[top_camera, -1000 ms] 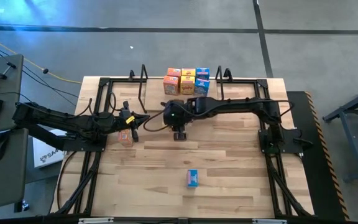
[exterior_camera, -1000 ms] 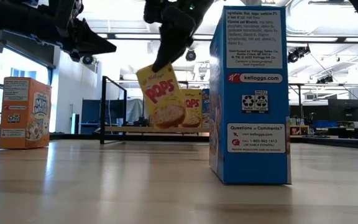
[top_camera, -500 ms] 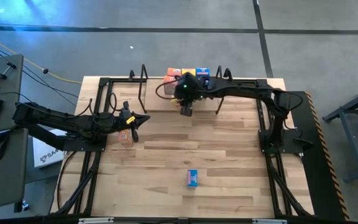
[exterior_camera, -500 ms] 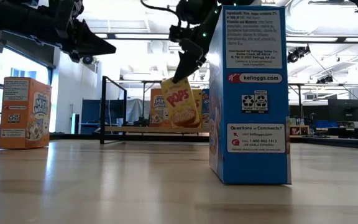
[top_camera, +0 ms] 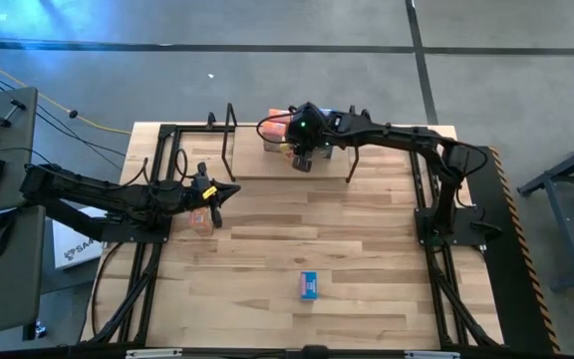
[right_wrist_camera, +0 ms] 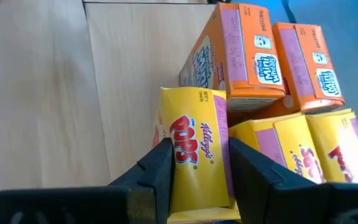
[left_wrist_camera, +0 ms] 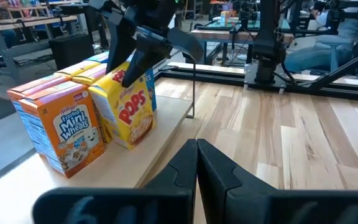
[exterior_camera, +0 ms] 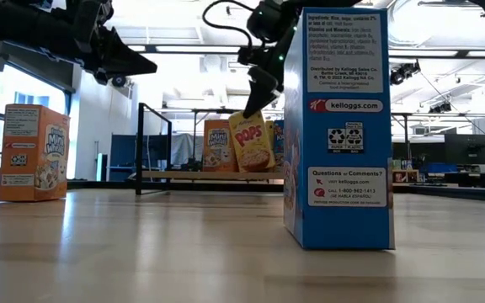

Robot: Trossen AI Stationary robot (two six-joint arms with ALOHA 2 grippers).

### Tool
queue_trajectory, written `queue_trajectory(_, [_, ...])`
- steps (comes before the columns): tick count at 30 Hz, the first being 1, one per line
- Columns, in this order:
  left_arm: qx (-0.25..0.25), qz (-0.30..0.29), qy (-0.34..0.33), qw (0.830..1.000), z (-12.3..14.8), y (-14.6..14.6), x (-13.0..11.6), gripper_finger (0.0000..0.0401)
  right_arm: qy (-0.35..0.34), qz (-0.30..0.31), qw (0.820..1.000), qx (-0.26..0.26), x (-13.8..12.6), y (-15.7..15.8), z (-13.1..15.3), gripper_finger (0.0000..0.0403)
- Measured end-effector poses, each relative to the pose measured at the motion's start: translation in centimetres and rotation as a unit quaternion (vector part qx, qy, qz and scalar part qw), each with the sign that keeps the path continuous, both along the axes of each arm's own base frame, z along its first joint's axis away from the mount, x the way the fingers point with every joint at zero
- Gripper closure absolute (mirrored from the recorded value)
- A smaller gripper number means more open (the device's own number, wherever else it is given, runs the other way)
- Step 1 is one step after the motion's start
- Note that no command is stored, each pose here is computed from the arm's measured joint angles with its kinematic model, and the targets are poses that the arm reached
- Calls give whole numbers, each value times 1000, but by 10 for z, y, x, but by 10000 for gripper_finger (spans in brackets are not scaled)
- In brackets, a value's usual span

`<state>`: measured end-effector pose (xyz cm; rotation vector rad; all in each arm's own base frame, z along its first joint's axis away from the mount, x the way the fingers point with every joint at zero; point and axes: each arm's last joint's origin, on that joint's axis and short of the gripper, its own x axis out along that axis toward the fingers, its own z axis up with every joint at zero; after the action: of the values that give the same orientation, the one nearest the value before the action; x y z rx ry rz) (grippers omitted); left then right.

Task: Stack cereal on shelf
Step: Put the yellow cereal box aligned with the other yellow cereal boxes on the shelf

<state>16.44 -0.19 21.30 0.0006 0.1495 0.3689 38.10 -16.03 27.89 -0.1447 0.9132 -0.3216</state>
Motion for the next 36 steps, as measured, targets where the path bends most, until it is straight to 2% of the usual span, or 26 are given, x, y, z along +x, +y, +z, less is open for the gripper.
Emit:
queue_trajectory(5, [-2,0,-1,1000,0,0,0,398,-5,-14,1000,11,-2,-5,0,290])
queue_trajectory(9, [-2,0,-1,1000,0,0,0,398,11,-36,999,-9,-4,-7,-1,288])
queue_trajectory(18, [-3,0,-4,1000,1,0,0,398,29,-50,998,-21,-6,-6,-2,203])
queue_trajectory(23, [-3,0,-4,1000,1,0,0,398,33,-39,998,-37,-5,-1,0,184])
queue_trajectory(28, [-3,1,-4,1000,1,0,0,398,23,-31,997,-74,-8,13,25,183])
queue_trajectory(31, [-3,0,-5,1000,1,0,0,398,43,-36,994,-89,-19,24,44,192])
queue_trajectory(33, [-3,1,-5,1000,1,0,0,398,62,-48,994,-72,-27,28,48,213])
queue_trajectory(36, [-3,0,-5,1000,1,0,0,398,105,-75,991,-28,-36,26,39,267])
